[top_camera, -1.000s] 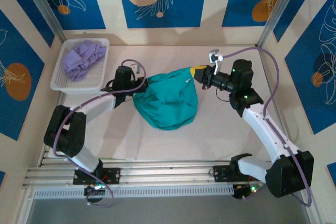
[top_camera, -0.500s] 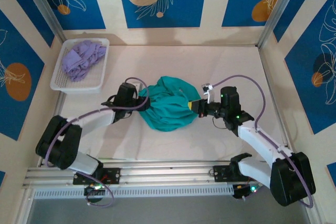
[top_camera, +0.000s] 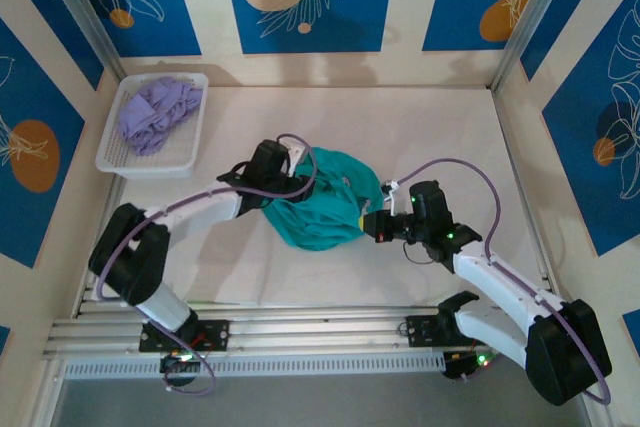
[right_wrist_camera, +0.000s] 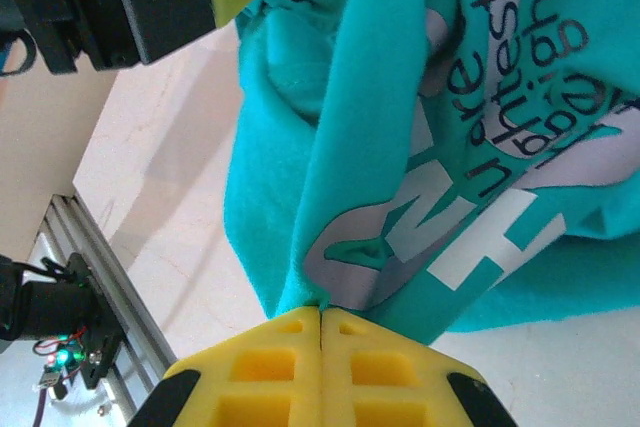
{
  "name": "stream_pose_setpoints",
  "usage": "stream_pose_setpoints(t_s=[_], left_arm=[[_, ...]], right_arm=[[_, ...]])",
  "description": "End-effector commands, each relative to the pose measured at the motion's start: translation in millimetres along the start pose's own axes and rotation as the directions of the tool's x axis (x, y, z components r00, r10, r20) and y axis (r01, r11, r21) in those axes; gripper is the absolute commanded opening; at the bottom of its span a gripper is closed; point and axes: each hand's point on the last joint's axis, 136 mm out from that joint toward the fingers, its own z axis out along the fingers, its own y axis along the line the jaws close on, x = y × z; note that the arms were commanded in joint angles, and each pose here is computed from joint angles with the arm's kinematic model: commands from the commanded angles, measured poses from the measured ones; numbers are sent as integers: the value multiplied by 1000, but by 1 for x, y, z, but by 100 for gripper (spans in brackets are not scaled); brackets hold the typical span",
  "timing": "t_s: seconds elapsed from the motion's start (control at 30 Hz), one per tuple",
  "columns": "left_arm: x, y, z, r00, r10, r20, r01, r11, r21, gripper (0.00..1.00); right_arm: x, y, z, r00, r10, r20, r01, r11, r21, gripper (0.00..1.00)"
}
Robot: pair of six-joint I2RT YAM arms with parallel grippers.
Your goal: Fold the inside-out t-shirt
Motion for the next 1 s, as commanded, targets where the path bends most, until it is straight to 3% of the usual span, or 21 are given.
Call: stream_pose_setpoints(t_s=[0.0,0.1,0.2,0.27,0.3,0.4,0.5,0.67,0.87,0.97], left_arm=[[15,-8,13,991,62,-121,-56,997,55,60],[18,-2,28,981,63,-182,-59,998,32,52],[8,-6,32,981,53,-189,-43,998,54,26],[-11,-10,23,991,23,-132,-12,996,87,8],[-22,-13,16,996,1,-92,9,993,114,4],[-65,-23,-23,991,-114,64,94,962,256,0],[-100,-32,-70,955,-217,203,124,912,392,0],[-138,-44,-144,883,-282,376,66,867,494,0],[-176,-44,-223,741,-388,548,15,826,564,0],[-191,-58,-235,721,-391,572,-17,815,579,0]], right_arm=[[14,-9,-1,999,43,-26,-42,998,36,0],[18,-12,-1,998,51,-30,-49,998,50,0],[18,-15,-2,999,43,-18,-42,997,64,0],[13,-11,-7,1000,0,17,-1,998,57,0],[11,-8,-9,999,-24,36,22,998,55,0],[0,-1,-22,982,-139,131,128,988,88,0],[-20,12,-41,936,-250,249,226,967,121,0],[-68,45,-85,788,-433,436,379,901,211,0],[-143,64,-144,671,-507,540,342,859,382,0],[-184,74,-167,671,-471,573,284,877,388,0]])
